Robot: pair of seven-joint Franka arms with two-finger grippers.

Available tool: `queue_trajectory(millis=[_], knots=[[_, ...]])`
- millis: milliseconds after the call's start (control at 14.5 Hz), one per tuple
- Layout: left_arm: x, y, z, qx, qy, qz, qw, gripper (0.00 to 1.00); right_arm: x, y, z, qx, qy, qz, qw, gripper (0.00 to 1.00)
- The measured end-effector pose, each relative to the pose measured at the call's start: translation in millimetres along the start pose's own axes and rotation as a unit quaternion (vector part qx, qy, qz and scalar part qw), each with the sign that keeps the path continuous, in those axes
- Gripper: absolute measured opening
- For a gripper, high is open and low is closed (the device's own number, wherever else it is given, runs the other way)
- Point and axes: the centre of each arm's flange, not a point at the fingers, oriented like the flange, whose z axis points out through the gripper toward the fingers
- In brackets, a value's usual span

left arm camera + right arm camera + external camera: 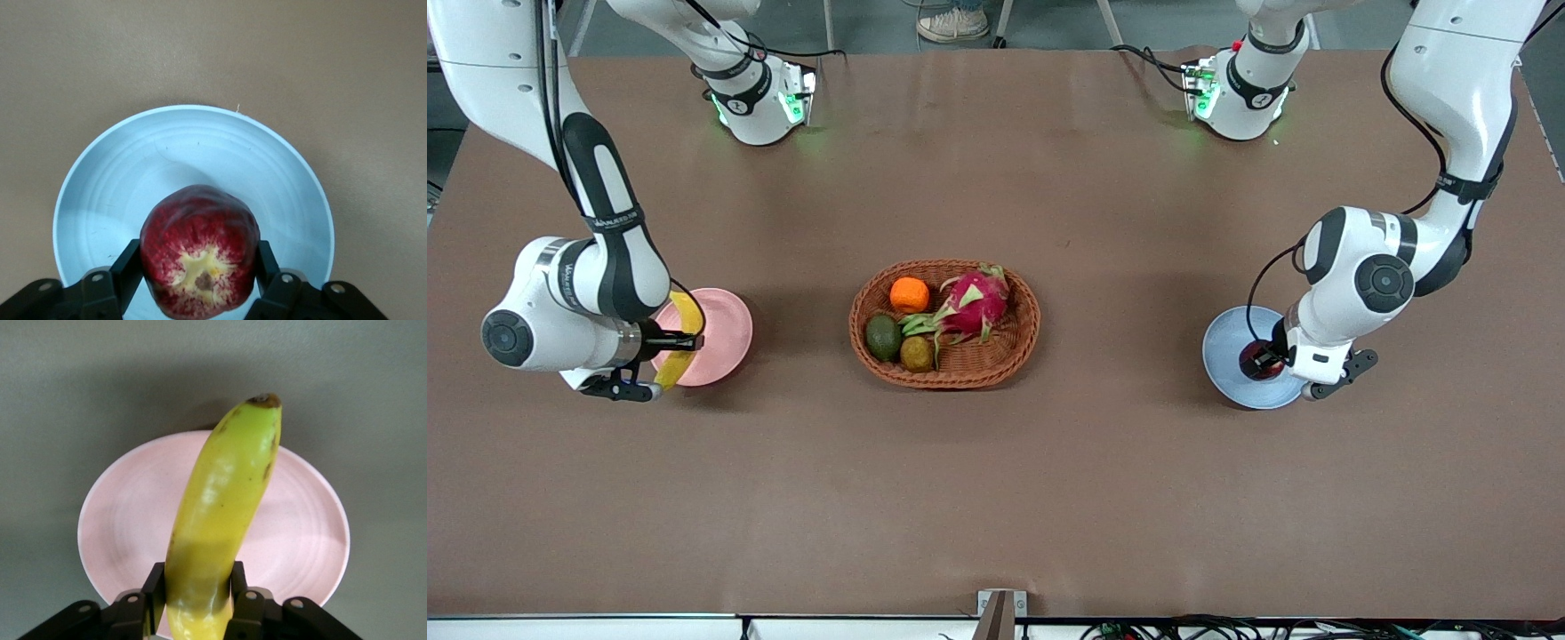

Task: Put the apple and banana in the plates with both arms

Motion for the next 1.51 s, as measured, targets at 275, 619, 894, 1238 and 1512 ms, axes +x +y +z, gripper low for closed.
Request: queue_trajectory(millis=[275,619,894,1238,1512], knots=[[0.7,1.7,2.1,-0.004,0.001,0.000,1.000,0.96,-0.6,-0.8,-4.7,0.000,0.005,-0.001,1.000,0.68],[16.0,11.0,-65.6,-0.022,0.054,0.026,0.998,1.00,-7.1,-6.5,-122.3,0.011,0.048,-0.008,0.999,1.00],[32.4,10.7,-176.8,0.017,0.066,0.099,0.993,1.00,-38.8,4.2,-279.3,0.019,0.084,-0.008,0.996,1.00],[46.8,5.2,-276.6,0.043,0.058,0.162,0.984,1.00,-64.3,6.5,-366.3,-0.011,0.148,-0.010,0.989,1.00],[32.8,-5.9,-339.3,0.044,0.060,0.210,0.975,1.00,-78.1,6.9,-390.9,-0.012,0.172,-0.010,0.985,1.00]])
